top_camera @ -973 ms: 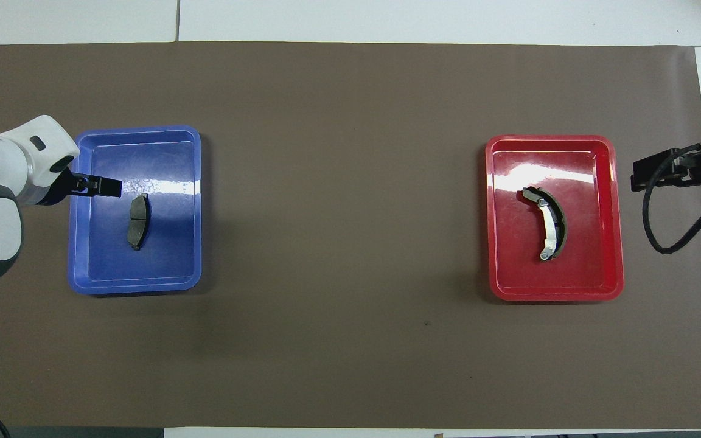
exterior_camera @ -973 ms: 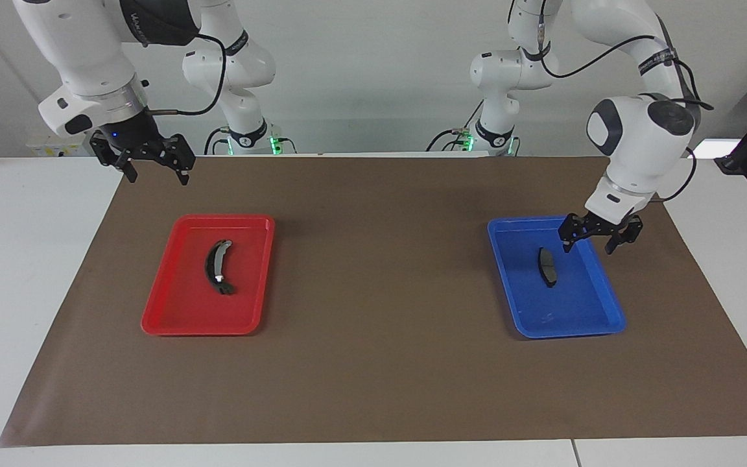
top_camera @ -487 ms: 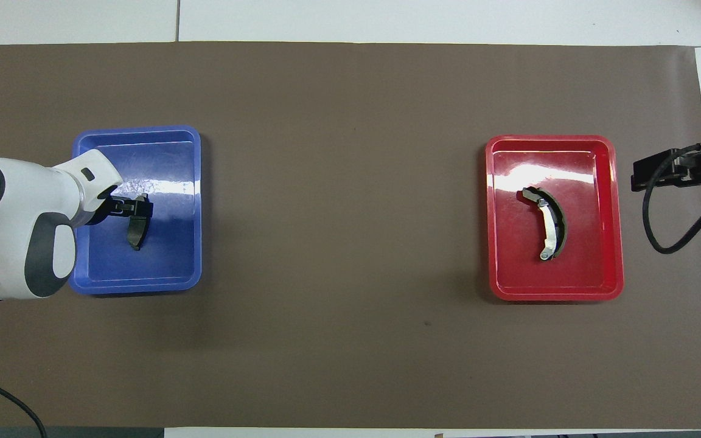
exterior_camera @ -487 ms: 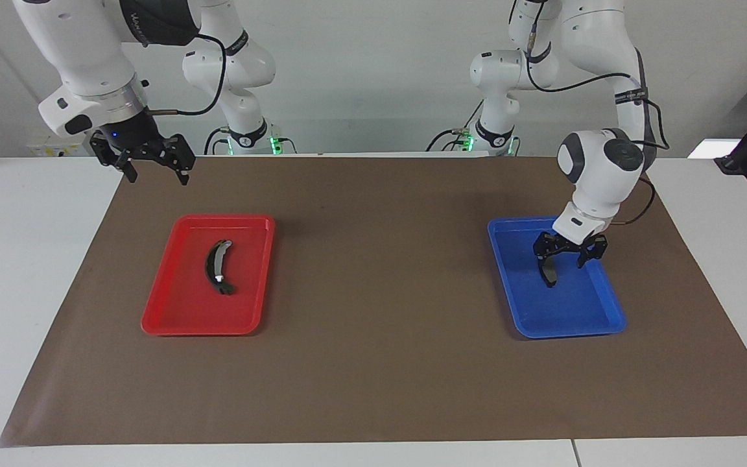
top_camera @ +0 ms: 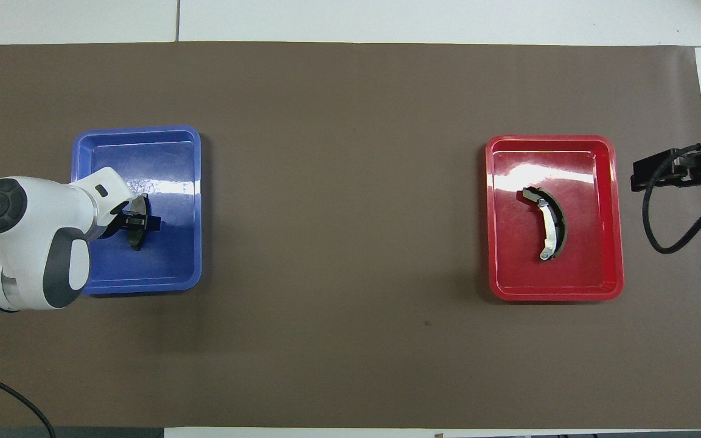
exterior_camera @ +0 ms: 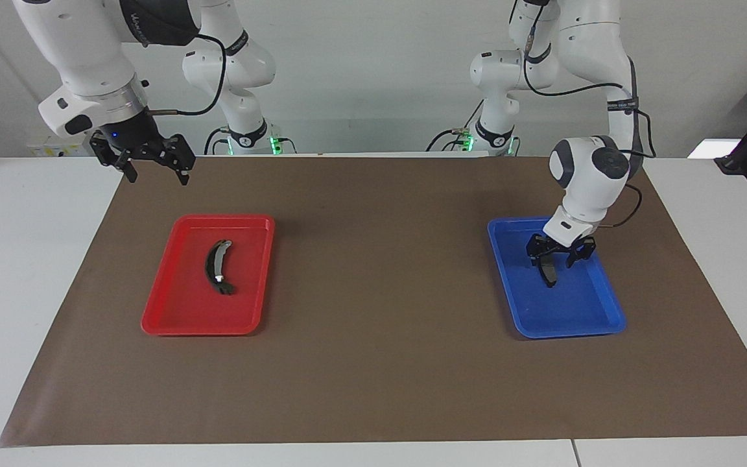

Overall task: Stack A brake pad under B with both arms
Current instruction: 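Lift the dark pad with the left gripper while the right gripper reaches the curved pad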

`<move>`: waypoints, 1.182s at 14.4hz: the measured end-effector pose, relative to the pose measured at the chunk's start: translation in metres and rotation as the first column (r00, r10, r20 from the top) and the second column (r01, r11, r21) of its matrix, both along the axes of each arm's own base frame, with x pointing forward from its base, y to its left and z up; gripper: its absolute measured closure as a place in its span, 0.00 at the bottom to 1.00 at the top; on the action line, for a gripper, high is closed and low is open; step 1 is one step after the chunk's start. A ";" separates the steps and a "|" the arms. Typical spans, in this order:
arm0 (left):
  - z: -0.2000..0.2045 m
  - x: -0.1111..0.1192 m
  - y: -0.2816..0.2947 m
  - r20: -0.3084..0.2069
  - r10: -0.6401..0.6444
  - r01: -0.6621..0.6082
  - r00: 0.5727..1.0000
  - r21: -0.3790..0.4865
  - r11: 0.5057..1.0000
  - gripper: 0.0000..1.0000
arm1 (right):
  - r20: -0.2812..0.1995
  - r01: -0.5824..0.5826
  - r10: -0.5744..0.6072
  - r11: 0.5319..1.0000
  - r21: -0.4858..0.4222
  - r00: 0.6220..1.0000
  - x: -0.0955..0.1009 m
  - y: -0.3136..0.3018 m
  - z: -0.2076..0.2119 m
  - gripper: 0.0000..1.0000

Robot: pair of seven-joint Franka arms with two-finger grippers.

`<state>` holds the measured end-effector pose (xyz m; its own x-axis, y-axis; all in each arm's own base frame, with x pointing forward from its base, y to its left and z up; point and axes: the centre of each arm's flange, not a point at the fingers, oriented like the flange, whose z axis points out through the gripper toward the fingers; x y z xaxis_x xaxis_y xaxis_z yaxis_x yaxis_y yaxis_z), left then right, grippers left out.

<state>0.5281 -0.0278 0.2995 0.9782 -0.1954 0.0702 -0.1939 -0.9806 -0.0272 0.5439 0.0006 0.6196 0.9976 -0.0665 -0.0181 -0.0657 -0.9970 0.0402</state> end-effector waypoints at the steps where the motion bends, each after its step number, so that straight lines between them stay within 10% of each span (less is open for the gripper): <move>1: -0.003 -0.001 0.000 -0.001 0.000 0.000 1.000 0.000 1.000 0.10 | 0.000 0.000 0.000 1.000 0.000 1.000 0.000 0.000 0.000 0.00; 6: 0.004 0.000 0.000 0.017 0.001 -0.001 1.000 -0.002 1.000 0.59 | 0.000 0.000 0.000 1.000 0.000 1.000 0.000 0.000 0.000 0.00; 13: 0.074 0.017 -0.054 0.013 -0.010 0.010 1.000 -0.009 1.000 0.59 | -0.012 0.003 -0.003 1.000 0.000 1.000 -0.001 -0.002 -0.006 0.00; 17: 0.095 0.006 -0.169 0.032 0.056 -0.055 0.998 -0.041 0.998 0.59 | 0.079 0.005 -0.005 1.000 0.006 0.997 -0.004 -0.009 -0.058 0.00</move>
<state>0.5338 -0.1971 0.3945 0.9844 -0.1373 0.1096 -0.1389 -0.9903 0.0070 0.5397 -0.0080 0.5616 0.9957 -0.0714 0.0599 -0.0732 -0.9969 0.0288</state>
